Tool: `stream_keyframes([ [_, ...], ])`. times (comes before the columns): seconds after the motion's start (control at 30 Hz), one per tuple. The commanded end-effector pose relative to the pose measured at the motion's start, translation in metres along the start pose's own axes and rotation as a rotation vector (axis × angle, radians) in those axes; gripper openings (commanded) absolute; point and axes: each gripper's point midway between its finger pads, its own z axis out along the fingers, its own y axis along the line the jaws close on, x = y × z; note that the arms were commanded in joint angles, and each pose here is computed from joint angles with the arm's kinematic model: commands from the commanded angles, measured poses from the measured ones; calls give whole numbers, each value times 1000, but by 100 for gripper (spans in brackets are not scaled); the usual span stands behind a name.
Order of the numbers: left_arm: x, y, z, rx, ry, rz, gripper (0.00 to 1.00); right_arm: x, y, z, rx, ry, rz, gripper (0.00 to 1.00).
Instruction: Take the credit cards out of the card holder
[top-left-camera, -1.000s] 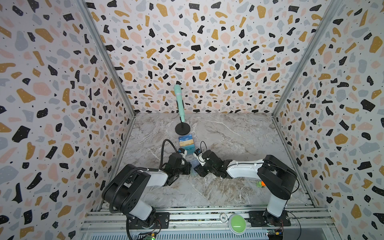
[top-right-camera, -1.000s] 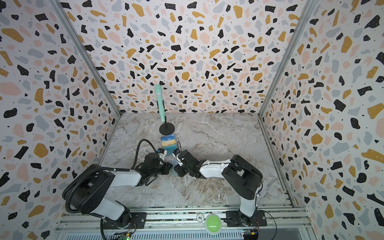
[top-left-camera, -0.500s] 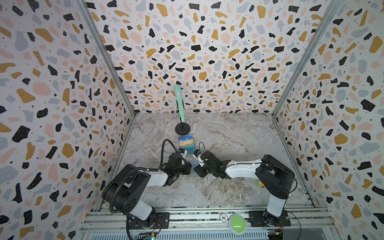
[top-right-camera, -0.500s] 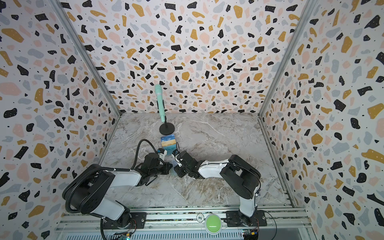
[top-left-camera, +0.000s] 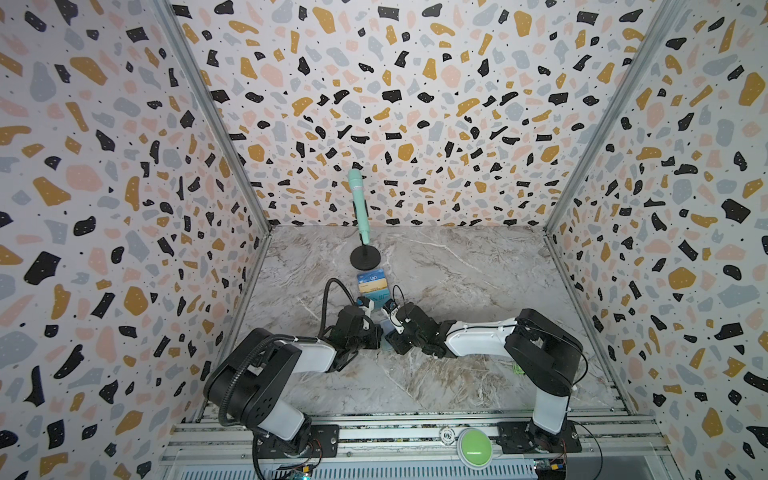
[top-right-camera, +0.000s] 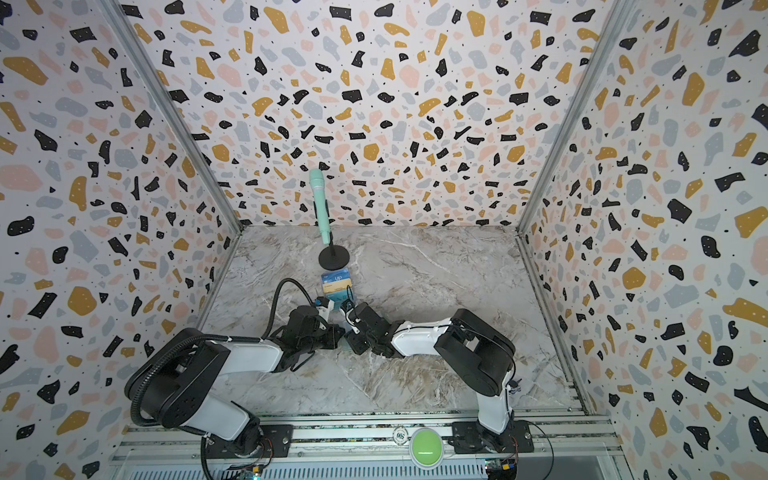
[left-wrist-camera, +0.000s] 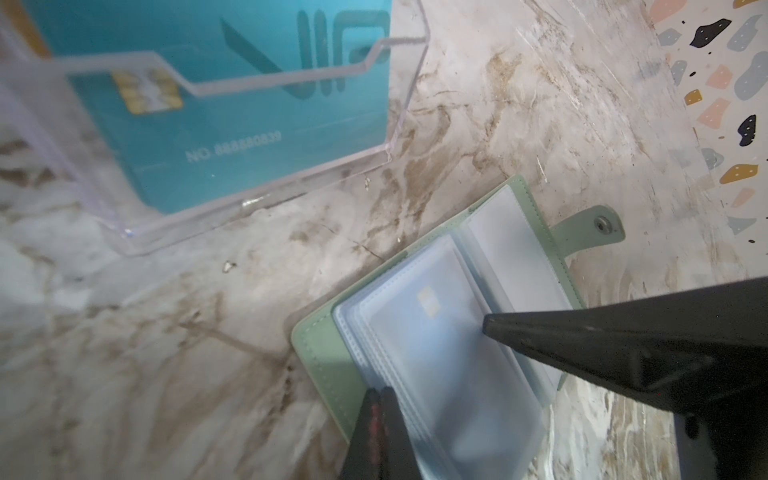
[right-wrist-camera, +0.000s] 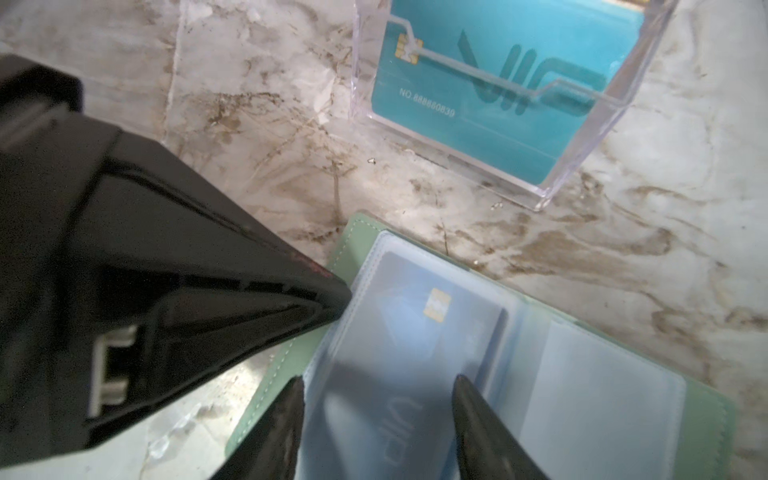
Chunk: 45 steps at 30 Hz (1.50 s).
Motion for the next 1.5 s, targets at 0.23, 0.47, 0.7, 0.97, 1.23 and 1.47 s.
stream_keyframes([
  [0.23, 19, 6, 2, -20, 63, 7, 0, 11, -8, 4, 56, 51, -3, 53],
  [0.47, 18, 7, 1, -31, 67, 17, 0, 11, -13, 2, 87, 61, 3, 52],
  [0.7, 18, 9, 1, -39, 64, 19, 0, -8, -9, -12, 73, 11, -13, 53],
  [0.97, 20, 10, 2, -39, 69, 20, 0, -17, 4, -17, 30, -24, -30, 59],
  [1.23, 20, 9, 3, -34, 70, 19, 0, -8, 8, -9, 26, 2, -35, 61],
  [1.47, 21, 9, 4, -34, 72, 22, 0, 3, -1, -1, 81, 35, -23, 58],
])
